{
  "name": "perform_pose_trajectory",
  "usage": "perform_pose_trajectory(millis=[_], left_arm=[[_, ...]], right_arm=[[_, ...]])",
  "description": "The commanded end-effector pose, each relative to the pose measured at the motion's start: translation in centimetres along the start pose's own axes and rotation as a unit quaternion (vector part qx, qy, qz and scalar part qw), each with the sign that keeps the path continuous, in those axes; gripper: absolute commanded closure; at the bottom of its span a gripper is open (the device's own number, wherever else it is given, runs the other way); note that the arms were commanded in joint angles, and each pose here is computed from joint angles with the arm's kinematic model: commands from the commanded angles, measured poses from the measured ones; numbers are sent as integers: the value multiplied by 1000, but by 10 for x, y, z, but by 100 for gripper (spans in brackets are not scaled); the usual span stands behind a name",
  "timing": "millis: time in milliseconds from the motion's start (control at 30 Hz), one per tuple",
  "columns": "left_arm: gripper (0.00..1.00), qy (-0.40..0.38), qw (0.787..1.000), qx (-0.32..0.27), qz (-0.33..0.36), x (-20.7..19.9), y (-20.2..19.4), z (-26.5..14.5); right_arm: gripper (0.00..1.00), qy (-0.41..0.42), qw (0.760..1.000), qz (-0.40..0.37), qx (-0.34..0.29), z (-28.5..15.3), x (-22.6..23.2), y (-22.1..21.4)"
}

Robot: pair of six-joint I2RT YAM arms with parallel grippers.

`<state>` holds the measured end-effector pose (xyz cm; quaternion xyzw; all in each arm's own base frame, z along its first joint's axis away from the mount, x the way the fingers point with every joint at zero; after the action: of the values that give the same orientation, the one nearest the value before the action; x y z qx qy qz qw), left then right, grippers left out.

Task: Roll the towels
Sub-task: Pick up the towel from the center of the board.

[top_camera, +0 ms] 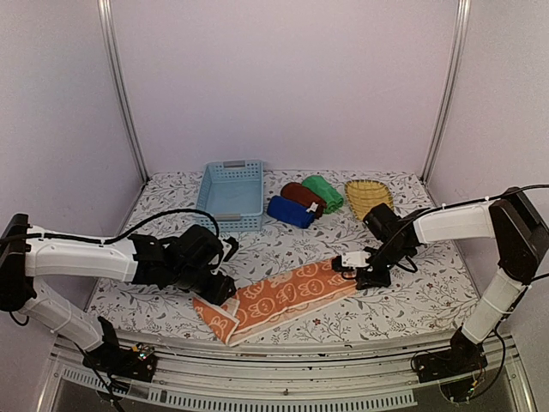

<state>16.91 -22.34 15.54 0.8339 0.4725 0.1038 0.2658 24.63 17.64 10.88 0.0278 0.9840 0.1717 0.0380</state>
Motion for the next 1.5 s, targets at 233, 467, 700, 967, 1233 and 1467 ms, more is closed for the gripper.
perform_pose_trajectory(millis=[233,467,700,967,1233,1467], left_arm=[[44,11,1000,6,-5,7,-6,6],[44,9,1000,3,-5,7,-5,5],[45,10,1000,6,-7,8,-8,6],[43,-9,999,43,-24,1,-6,13],[43,50,996,65,31,3,3,26],[46,10,991,84,101,-11,10,33]], right_arm=[[77,16,999,24,-20,-12,-5,14],[71,17,999,31,-17,-9,-7,14],[90,-1,999,36,-25,-16,-12,19],[94,-15,991,92,-94,-44,-29,44],[94,-7,987,111,-118,-41,-29,47],[93,-9,985,116,-125,-39,-30,47]])
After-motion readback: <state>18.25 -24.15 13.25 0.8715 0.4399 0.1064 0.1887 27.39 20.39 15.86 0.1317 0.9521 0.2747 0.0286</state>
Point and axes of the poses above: each gripper's point midway between its finger pads, its own z axis out along the fingers, its own x axis along the line the jaws close on, y = z × x, the point moved 10 cm from there along -z, back along the fingers
